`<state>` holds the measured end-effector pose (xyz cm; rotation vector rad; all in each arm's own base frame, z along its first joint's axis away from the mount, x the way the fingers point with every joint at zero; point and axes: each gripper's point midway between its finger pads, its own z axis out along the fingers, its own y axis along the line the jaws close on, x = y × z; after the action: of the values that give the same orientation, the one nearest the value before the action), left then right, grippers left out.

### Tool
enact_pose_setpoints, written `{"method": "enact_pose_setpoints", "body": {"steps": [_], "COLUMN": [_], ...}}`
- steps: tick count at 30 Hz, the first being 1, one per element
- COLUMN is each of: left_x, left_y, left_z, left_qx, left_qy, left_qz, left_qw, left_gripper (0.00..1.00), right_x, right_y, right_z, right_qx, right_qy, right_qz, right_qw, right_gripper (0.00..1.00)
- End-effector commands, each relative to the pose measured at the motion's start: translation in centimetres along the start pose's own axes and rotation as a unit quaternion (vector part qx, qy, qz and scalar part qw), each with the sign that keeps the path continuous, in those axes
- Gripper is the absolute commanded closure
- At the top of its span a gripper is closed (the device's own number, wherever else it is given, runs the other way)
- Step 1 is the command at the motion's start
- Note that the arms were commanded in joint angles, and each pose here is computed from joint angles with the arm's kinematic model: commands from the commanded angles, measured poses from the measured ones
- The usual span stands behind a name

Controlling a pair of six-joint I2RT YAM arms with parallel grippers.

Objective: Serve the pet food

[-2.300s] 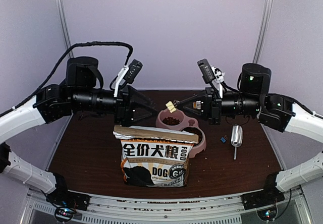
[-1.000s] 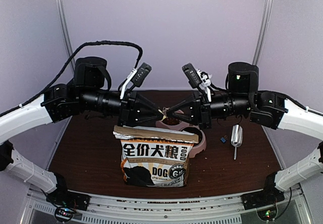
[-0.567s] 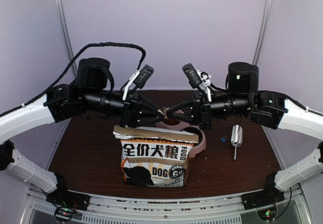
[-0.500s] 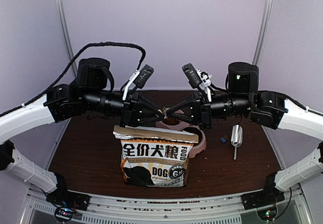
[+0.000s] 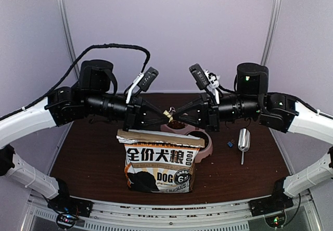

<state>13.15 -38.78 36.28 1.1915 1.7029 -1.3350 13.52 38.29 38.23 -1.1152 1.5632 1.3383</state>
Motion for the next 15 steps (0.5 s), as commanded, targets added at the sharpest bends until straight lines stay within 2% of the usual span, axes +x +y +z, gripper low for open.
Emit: {"method": "enact_pose_setpoints", "body": {"steps": [1, 3, 6, 9, 15], "left_x": [-2.4, -2.4, -2.4, -2.1, -1.0], "left_y": [-1.5, -1.4, -1.3, -0.9, -0.7], "left_z": [-0.6, -0.6, -0.6, -0.6, -0.6], "left_qx": [0.019, 0.018, 0.013, 0.004, 0.000], "left_qy": [-0.041, -0.042, -0.042, -0.037, -0.016], "left_qz": [0.033, 0.034, 0.033, 0.031, 0.043], "left_qw": [0.998, 0.998, 0.998, 0.999, 0.999], "left_gripper": [0.97, 0.99, 0.99, 0.99, 1.00], "right_x": [-0.8, -0.6, -0.6, -1.2, -1.8], "right_y": [0.2, 0.1, 0.0, 0.0, -0.9], "right_z": [-0.4, -0.4, -0.6, -1.2, -2.3], "right_qx": [0.010, 0.016, 0.022, 0.030, 0.036], "right_qy": [0.000, 0.005, 0.008, 0.000, -0.003], "right_qz": [-0.007, -0.007, -0.007, -0.010, 0.012], "right_qw": [1.000, 1.000, 1.000, 1.000, 0.999], "right_gripper": [0.85, 0.77, 0.61, 0.50, 0.38]}}
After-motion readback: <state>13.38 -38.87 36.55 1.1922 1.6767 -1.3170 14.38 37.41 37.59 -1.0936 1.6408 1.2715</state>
